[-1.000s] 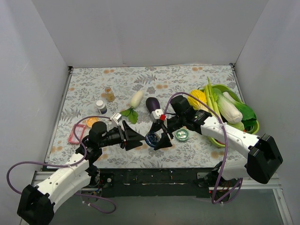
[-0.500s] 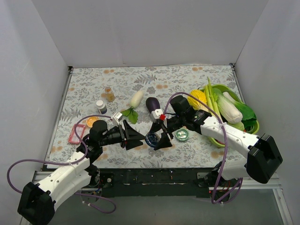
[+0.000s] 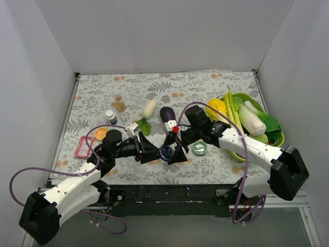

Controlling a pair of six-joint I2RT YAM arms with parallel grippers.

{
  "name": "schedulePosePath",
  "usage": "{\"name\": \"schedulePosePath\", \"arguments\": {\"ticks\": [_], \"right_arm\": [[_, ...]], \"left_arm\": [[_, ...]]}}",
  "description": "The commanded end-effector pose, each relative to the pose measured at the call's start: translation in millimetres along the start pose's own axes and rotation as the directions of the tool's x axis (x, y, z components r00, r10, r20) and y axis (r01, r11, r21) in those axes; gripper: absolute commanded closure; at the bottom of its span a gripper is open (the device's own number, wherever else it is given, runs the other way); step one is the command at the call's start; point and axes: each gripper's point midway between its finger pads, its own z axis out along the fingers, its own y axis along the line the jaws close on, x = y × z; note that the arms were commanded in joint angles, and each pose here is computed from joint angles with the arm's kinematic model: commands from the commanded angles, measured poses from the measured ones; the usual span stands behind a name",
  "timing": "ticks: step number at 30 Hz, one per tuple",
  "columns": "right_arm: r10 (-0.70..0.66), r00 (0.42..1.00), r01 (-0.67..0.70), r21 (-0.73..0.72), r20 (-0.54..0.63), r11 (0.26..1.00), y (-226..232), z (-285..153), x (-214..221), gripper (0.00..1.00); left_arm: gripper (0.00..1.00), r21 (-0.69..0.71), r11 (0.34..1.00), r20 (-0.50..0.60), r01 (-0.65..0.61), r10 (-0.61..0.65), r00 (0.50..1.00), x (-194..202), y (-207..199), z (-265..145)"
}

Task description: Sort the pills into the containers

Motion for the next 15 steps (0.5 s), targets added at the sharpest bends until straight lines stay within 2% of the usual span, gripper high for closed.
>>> {"name": "schedulePosePath", "arguments": {"ticks": [1,5,9,15], "right_arm": [[-0.06,0.998,0.06,0.046,0.001,0.997,-11,1,-15,0.97],[-0.069,0.997,0.071,0.081,-0.025,0.994,-17,4,-14,0.97],[-0.065,0.997,0.069,0.103,-0.043,0.992,-21,5,-12,0.96],[-0.062,0.997,0.067,0.112,-0.049,0.991,-21,5,-10,0.91]], "left_arm": [[0.5,0.001,0.997,0.003,0.073,-0.073,0.997,-2,-17,7],[0.51,-0.007,0.998,0.006,0.066,-0.066,0.998,-5,-19,13],[0.57,-0.002,0.998,-0.007,0.059,-0.059,0.998,-5,-22,19],[0.79,0.009,0.998,-0.007,0.06,-0.06,0.998,-4,-19,20]]}}
